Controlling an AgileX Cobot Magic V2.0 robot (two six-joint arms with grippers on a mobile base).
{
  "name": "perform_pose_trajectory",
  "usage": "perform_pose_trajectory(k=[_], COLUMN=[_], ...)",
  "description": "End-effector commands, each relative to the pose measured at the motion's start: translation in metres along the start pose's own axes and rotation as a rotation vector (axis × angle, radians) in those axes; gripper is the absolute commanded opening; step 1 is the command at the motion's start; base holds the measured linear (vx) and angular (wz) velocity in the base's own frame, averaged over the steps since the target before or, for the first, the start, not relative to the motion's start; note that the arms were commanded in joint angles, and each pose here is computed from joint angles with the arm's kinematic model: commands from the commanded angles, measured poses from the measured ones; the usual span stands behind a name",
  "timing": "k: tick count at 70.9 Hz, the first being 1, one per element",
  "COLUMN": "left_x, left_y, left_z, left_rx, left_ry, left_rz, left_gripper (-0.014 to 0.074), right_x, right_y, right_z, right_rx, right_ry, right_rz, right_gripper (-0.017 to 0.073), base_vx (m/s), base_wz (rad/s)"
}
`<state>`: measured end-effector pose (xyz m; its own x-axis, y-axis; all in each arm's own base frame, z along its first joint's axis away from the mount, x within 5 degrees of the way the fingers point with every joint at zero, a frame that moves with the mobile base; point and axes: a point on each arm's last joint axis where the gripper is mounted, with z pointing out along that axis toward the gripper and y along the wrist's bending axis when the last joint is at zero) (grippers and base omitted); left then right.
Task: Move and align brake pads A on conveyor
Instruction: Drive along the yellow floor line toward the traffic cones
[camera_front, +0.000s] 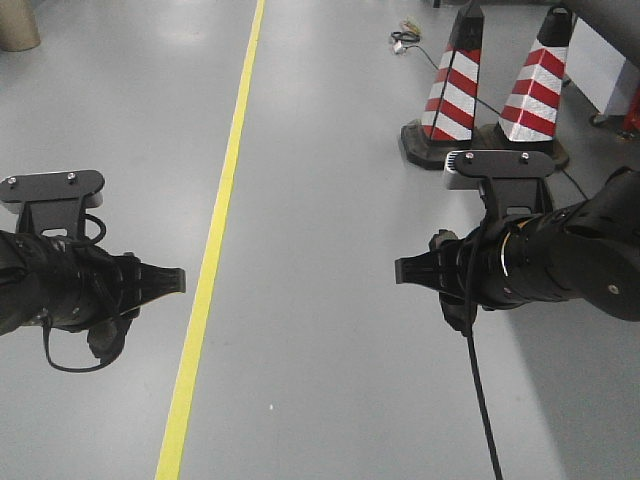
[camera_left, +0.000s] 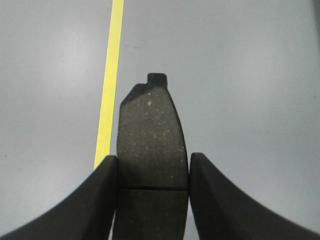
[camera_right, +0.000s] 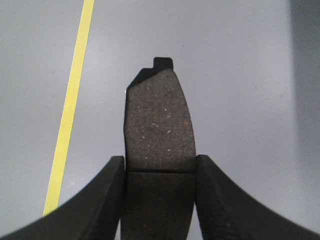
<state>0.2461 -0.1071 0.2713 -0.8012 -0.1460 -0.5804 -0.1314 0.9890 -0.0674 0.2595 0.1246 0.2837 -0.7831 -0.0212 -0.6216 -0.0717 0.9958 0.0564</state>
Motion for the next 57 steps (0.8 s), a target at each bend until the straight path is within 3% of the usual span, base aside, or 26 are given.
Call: perform_pose_trajectory(k=[1, 57], left_x=[-0.0113, -0.0113], left_y=[-0.0027, -0.0027], left_z=[-0.0153, -0.0153], left_rx=[0.053, 0.053], left_ry=[-0.085, -0.085], left_rz=[0.003, 0.003], left_gripper=[0.0104, 0.0104], right_x=[-0.0142, -0.0141], right_y=[0.0011, 0.0011], right_z=[-0.0170, -0.0166], right_rx=[-0.040, -0.039], right_ry=[-0.108, -0.106], right_rz=[-0.010, -0.010], right_gripper=[-0.0006, -0.0006], base_vx=[0.56, 0.57], base_wz=[0.01, 0.03])
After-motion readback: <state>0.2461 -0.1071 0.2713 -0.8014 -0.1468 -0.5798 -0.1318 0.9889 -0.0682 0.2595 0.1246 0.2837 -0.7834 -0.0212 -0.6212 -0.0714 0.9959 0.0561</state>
